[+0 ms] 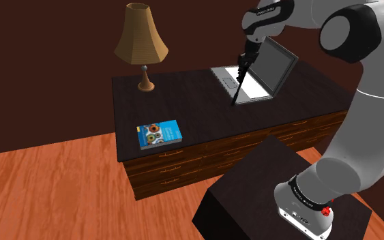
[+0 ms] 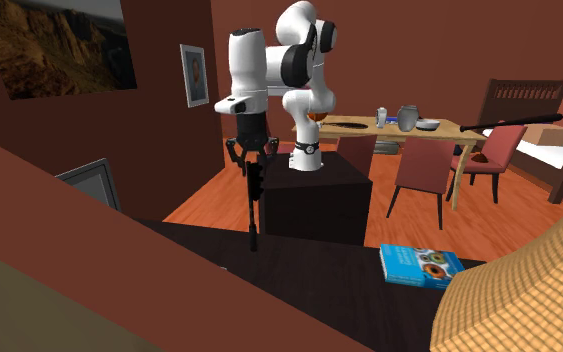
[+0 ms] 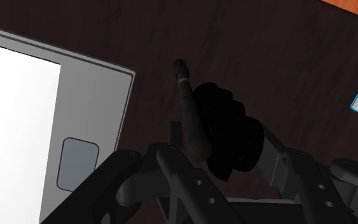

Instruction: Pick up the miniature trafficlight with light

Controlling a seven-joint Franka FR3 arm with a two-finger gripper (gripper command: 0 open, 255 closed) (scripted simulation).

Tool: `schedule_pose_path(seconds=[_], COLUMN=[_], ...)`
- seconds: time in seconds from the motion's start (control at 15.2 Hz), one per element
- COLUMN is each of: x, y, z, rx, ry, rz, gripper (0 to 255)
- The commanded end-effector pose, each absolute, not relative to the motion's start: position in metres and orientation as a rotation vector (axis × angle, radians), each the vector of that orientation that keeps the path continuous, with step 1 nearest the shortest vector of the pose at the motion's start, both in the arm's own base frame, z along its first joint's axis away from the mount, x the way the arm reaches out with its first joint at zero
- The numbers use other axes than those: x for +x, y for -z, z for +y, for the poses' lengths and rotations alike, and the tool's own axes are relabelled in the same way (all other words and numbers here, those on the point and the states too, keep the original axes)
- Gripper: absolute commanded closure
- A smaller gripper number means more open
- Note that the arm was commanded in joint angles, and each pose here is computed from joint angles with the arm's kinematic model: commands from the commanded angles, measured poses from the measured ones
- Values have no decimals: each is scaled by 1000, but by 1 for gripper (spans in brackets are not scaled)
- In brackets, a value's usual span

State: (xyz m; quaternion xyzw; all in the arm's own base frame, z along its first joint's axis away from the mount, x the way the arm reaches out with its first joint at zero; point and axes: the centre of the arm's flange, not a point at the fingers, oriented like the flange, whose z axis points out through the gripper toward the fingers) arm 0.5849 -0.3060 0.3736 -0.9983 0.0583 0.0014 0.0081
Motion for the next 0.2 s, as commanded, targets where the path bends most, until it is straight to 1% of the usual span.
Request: schedule_pose_path(seconds=[0.0, 0.13], x=[585, 585], y=[-383, -384], z=[-306, -306], rx=[-3120, -3120], ry=[-5, -5], rz=[182, 182], gripper=[255, 255])
